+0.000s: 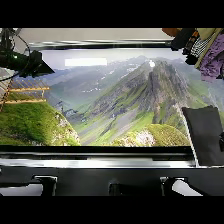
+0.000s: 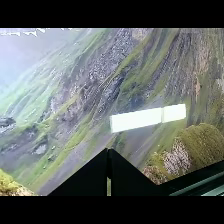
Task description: Fold the clothes and pants, and hang the long-sleeved shirts on hangers.
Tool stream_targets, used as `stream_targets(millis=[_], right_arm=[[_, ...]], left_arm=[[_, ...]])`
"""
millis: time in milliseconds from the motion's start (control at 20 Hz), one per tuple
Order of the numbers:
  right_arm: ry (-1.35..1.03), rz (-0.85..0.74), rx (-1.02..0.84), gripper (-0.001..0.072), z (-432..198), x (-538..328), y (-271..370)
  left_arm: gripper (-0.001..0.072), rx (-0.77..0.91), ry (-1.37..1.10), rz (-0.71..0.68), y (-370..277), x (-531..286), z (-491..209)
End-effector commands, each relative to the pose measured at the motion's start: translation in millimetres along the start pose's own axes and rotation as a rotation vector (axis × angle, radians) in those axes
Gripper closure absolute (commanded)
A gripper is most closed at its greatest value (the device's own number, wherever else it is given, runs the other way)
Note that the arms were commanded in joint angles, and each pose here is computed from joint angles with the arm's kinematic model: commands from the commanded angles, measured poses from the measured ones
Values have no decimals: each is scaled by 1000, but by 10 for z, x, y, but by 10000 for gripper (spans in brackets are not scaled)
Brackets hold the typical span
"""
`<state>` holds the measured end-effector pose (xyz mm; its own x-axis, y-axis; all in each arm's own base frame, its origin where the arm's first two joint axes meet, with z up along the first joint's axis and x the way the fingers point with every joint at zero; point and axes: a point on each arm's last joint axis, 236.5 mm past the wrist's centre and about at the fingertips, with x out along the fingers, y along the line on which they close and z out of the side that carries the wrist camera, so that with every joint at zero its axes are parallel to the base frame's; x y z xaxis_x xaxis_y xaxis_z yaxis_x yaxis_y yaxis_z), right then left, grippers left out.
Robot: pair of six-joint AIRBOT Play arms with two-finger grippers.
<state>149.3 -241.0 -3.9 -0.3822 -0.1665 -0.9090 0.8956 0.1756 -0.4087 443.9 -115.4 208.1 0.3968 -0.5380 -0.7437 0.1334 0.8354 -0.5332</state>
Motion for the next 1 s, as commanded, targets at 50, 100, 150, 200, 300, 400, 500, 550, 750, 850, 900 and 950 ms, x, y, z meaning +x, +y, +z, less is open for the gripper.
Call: stream_targets(millis=[50,100,150,200,300,400,500,550,750,850,900,950], right_arm=[[-117,45,-24,178,201,-138,-11],[-166,139,-42,183,261,-252,132],[-212,249,-73,204,297,-393,314],[-255,389,-110,298,304,-582,557],[-285,693,-192,428,164,-1037,1097],[-272,884,-375,600,-245,-1412,1575],[-295,927,-635,674,-821,-1623,1931],[-310,925,-774,674,-1139,-1679,2067],[-322,809,-1223,675,-2320,-1587,2301],[-333,743,-1358,675,-2653,-1484,2304],[-343,722,-1405,674,-2771,-1457,2305],[-351,719,-1438,674,-2870,-1459,2302]], left_arm=[[688,28,0,10,26,2,1],[688,28,0,23,59,5,2],[688,37,3,36,97,16,-6],[688,42,14,56,160,37,-28],[688,46,54,133,377,96,-117],[690,46,94,238,646,176,-228],[690,78,126,298,839,293,-355],[690,83,132,309,901,368,-429],[689,43,146,337,1157,586,-799],[688,30,201,371,1311,646,-1010],[688,25,232,389,1383,663,-1100],[687,23,261,410,1451,662,-1182]])
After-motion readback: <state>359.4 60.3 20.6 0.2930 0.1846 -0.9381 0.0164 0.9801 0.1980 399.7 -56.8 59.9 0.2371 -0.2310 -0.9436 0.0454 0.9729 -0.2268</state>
